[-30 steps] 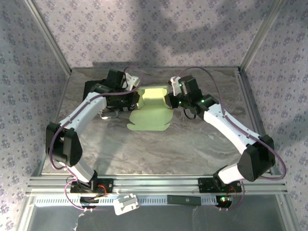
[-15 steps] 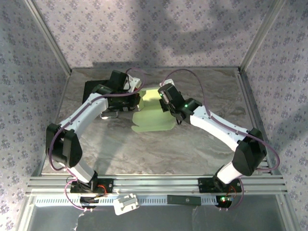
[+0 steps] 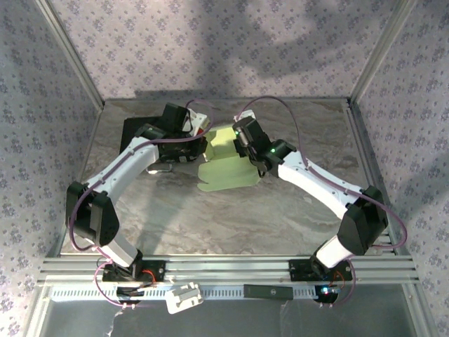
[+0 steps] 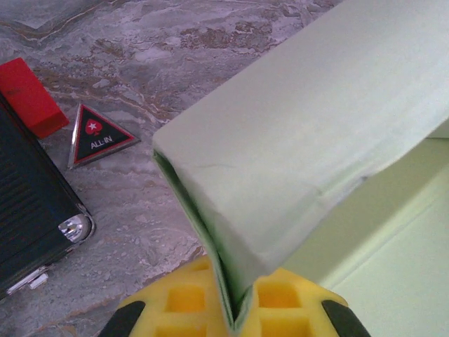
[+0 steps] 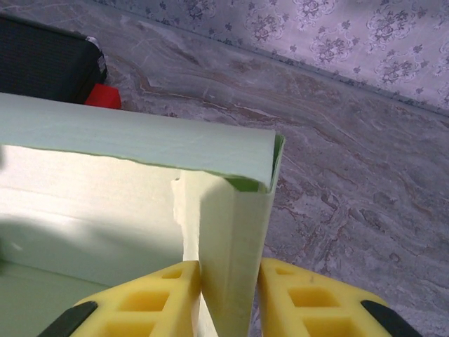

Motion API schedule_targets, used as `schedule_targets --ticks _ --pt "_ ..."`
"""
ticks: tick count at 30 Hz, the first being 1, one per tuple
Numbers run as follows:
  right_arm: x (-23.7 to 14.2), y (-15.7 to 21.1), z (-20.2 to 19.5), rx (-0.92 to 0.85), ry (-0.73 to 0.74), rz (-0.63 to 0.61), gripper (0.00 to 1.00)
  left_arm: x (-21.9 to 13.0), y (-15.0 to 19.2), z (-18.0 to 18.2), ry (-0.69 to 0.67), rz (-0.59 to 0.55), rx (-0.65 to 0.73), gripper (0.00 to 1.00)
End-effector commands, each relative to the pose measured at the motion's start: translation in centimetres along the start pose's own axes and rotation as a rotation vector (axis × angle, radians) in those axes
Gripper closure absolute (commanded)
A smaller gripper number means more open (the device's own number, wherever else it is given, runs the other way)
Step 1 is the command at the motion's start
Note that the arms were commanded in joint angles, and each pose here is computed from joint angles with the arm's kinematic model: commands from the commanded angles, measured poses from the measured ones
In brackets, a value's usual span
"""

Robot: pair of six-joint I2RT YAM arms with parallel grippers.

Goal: Fold the paper box

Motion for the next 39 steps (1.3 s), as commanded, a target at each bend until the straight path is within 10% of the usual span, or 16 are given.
schedule_targets --ticks 1,8,12,24,39 --pt "-0.4 -2.4 0.7 0.035 -0.041 -0.074 0.71 -1.3 -1.5 -2.9 0.101 -0.056 0.065 1.00" --pt "-0.3 -2.3 0.3 0.033 -0.027 -0.081 0.77 -1.1 -1.5 -2.9 0.093 -0.051 0.064 1.00" --pt "-0.2 -2.2 0.1 0.049 -0.015 -0.092 1.00 -1.0 -1.6 -2.7 0.071 -0.056 0.043 1.00" --pt "-1.3 -2.2 -0.9 0.094 0.018 -0.136 1.00 -2.0 -1.5 -1.1 -0.195 -0.124 -0.143 1.00" --pt "-1.6 -4.0 -2.4 0.142 -0.030 -0.135 0.86 -2.8 -1.4 -2.4 -0.203 -0.090 -0.160 1.00"
Point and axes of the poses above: each hand's point on the last joint's axis, 136 mm out from that joint toward the fingers, its own x axis out along the fingers, its own z axis along the line the jaws close on, y = z × x, the point moved 2 cm from there along -x, back along the fingers, and after that the axes turned 11 degrees about x, right-handed, at the moved point
